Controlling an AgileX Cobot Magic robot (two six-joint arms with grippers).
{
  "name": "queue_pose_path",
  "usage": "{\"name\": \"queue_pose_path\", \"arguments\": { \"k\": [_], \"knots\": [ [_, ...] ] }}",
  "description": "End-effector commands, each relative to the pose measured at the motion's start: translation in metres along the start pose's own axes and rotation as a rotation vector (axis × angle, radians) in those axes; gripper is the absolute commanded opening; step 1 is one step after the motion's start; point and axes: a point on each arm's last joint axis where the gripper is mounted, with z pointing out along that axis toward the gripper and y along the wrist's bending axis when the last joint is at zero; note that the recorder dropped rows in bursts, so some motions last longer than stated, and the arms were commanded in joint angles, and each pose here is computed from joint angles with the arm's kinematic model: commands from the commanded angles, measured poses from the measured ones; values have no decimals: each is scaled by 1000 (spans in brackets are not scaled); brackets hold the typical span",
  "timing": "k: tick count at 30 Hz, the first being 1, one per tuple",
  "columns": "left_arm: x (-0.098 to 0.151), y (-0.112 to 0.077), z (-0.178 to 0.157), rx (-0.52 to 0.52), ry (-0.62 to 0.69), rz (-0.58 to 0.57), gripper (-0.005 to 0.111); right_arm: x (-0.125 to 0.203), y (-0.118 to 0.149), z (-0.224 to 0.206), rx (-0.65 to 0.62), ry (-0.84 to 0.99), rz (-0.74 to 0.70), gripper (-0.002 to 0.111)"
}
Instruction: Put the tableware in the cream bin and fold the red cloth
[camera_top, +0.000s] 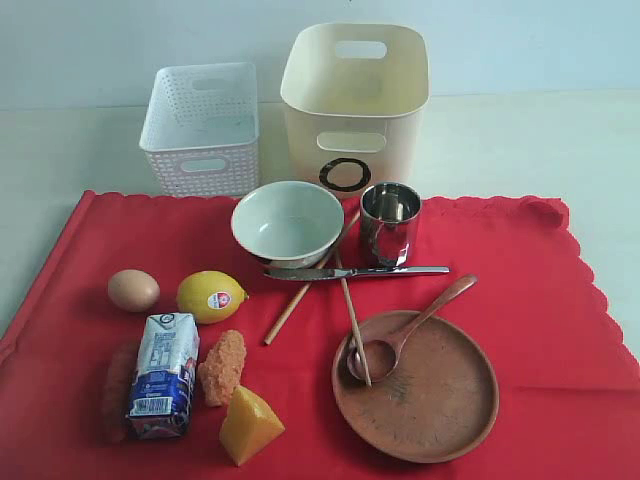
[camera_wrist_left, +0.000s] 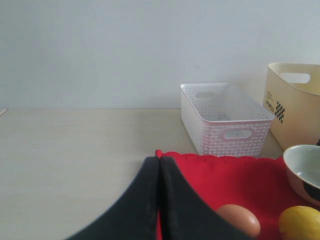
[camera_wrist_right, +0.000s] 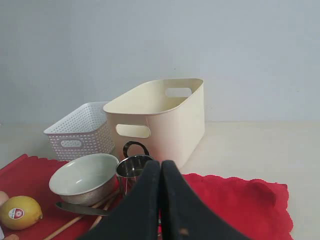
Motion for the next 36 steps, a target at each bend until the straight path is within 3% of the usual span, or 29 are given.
{"name": "queue_pose_path", "arguments": {
  "k": [1, 33, 36],
  "knots": [
    [1, 0, 0, 0, -6, 0, 1, 0, 0, 0, -5, -13, 1, 0],
    [0, 0, 0, 0, -14, 0, 1, 0, 0, 0, -5, -13, 1, 0],
    [-6, -1, 0, 11, -78, -82, 1, 0, 0, 0, -5, -13, 1, 0]
  ]
}}
